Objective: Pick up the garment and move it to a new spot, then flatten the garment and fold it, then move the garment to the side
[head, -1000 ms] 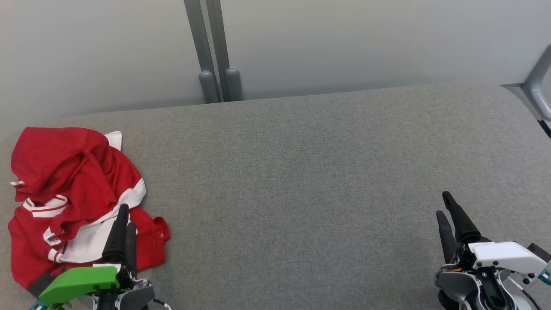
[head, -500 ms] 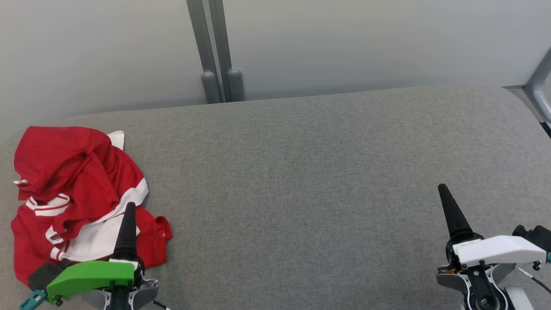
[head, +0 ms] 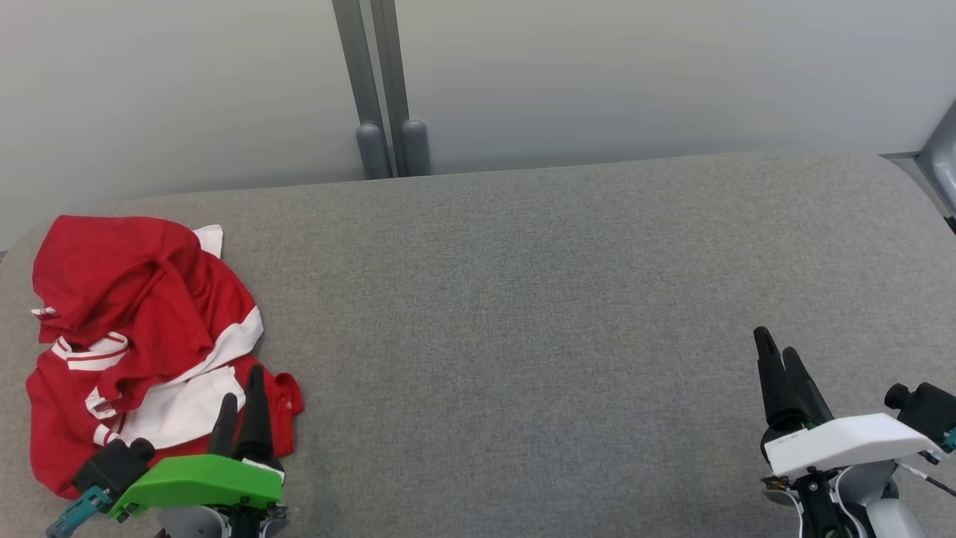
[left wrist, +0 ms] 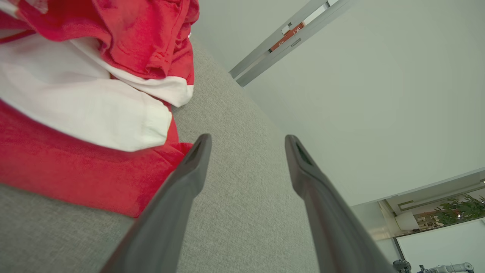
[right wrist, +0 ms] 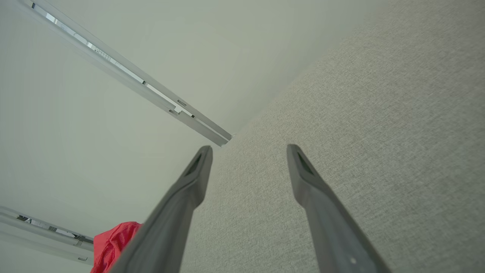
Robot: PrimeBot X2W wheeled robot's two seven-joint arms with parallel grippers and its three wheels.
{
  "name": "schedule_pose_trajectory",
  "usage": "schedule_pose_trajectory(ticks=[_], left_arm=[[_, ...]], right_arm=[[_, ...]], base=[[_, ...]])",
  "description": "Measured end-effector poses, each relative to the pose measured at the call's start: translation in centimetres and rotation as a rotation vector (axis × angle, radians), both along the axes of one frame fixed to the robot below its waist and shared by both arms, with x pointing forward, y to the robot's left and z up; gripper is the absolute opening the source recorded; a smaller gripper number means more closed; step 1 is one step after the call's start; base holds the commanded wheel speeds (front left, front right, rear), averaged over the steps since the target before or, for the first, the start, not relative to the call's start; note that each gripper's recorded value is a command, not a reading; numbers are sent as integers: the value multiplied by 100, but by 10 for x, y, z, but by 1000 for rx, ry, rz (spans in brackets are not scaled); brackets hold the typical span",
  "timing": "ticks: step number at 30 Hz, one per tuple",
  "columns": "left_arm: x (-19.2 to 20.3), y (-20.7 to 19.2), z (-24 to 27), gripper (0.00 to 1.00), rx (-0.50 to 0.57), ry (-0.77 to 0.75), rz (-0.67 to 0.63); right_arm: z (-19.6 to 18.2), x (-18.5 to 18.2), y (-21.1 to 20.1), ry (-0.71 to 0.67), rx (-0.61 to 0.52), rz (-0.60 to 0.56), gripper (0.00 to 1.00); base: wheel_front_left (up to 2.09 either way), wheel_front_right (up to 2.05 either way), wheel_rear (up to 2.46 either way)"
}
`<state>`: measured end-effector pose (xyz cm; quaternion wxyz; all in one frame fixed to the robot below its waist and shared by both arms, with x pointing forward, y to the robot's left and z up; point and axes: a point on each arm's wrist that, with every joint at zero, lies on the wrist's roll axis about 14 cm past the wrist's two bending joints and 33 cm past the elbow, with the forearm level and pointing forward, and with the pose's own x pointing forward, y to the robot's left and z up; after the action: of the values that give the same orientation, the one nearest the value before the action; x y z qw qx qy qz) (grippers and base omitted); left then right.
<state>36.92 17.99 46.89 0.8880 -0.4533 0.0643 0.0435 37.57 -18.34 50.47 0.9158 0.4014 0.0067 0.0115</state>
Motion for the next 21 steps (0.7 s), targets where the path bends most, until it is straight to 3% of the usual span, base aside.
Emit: schedule_pose_trajectory(ticks=[21], left_arm=[[-8,6,0,100,354,-19,-34]], right_arm=[[8,-1,2,-55,-295,7,100]], base=[[0,0,0]])
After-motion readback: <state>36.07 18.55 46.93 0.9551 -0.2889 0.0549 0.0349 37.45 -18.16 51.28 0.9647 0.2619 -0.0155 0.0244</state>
